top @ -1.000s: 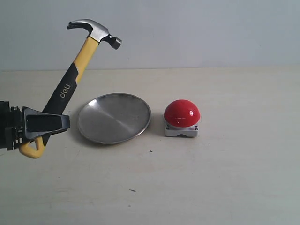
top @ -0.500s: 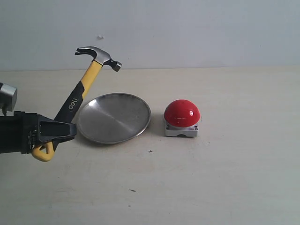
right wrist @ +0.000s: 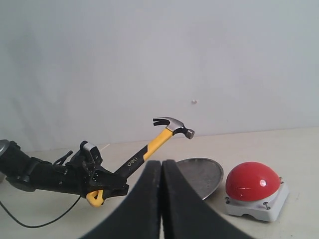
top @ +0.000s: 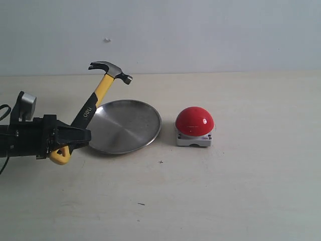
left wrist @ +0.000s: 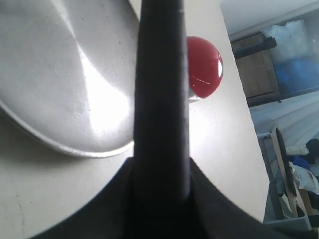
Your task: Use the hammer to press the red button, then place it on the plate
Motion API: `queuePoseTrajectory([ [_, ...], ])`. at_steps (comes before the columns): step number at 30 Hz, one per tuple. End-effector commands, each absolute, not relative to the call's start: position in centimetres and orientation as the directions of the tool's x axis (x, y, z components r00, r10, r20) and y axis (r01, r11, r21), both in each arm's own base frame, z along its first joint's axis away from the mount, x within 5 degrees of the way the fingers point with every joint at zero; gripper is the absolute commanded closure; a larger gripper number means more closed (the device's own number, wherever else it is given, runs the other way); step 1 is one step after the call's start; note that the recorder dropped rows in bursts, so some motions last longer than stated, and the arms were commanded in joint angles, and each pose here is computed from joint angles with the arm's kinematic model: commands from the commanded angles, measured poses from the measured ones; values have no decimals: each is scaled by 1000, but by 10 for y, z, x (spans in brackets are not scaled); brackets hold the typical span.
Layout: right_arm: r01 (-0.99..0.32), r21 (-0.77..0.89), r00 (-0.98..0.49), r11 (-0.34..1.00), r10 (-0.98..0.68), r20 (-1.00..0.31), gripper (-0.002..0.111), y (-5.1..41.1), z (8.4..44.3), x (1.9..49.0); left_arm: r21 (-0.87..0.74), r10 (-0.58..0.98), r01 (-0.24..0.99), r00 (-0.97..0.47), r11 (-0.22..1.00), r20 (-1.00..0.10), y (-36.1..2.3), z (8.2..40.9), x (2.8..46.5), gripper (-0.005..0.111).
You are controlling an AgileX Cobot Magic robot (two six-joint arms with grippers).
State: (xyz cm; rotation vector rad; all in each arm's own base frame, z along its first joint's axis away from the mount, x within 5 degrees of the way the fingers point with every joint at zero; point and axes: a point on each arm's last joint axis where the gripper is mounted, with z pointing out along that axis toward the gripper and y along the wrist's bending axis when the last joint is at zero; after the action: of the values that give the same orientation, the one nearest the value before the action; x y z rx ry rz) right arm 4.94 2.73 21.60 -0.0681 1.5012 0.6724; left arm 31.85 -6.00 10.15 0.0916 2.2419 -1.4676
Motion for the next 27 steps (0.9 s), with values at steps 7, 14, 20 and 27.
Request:
queuePoseTrajectory([
  [7,-450,343,-66,824,352,-934,108,27,215,49,-889,-245,294,-887,352,-391,-62,115,326,107],
  [14,-454,342,-66,823,352,-934,108,28,215,49,-941,-312,116,-924,318,-220,-64,116,331,107],
  [20,-454,344,-67,822,354,-933,108,28,215,49,-907,-297,66,-933,415,-204,-91,116,345,107],
  [27,-477,341,-70,810,352,-933,108,30,215,48,-907,-272,89,-938,412,-215,-118,130,358,107],
])
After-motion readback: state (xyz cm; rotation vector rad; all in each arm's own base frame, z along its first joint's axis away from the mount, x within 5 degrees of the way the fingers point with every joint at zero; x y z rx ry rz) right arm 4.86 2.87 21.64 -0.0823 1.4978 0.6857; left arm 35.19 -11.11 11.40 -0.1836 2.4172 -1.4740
